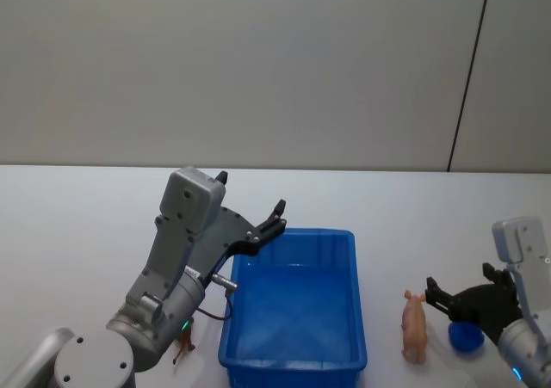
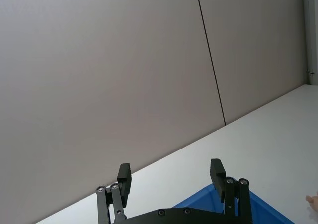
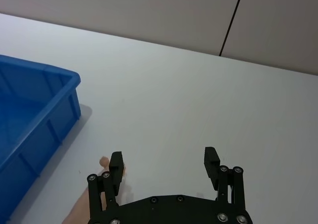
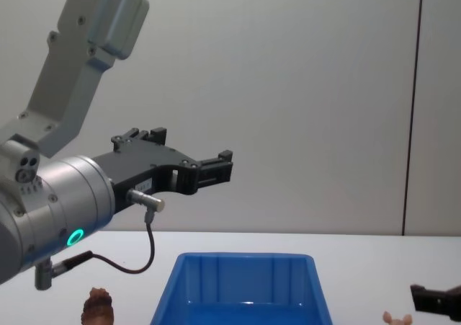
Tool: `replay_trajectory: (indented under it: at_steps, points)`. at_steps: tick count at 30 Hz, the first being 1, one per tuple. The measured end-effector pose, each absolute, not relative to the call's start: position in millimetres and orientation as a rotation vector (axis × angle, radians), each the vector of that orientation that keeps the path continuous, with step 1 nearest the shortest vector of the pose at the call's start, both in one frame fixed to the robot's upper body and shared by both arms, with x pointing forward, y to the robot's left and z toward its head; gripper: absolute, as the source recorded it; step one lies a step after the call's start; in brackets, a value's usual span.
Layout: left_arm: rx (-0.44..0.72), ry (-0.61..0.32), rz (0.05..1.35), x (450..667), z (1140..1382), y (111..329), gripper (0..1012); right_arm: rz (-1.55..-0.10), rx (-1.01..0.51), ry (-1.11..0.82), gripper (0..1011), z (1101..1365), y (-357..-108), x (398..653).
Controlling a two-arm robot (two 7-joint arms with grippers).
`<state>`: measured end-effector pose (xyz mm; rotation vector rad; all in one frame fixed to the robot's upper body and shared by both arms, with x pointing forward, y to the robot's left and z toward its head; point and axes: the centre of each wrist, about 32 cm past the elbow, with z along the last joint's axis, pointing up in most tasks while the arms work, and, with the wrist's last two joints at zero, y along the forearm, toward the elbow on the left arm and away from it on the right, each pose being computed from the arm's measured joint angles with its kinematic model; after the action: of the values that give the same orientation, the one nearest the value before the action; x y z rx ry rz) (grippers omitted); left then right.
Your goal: Pick up the two dolls from the table and place them into the box.
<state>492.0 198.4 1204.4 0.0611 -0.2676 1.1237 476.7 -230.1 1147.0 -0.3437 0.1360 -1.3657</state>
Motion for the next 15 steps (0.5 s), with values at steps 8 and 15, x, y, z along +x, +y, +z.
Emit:
replay_trajectory:
  at_steps: [8,15]
  points:
    - [0.061,-0.268,1.124,492.0,1204.4,198.4,1001,-1.37,-0.375,0.153,1001,1139.6,-234.0,476.1]
    - [0.061,-0.268,1.124,492.0,1204.4,198.4,1001,-1.381,-0.403,0.169,1001,1132.0,-239.2,473.1]
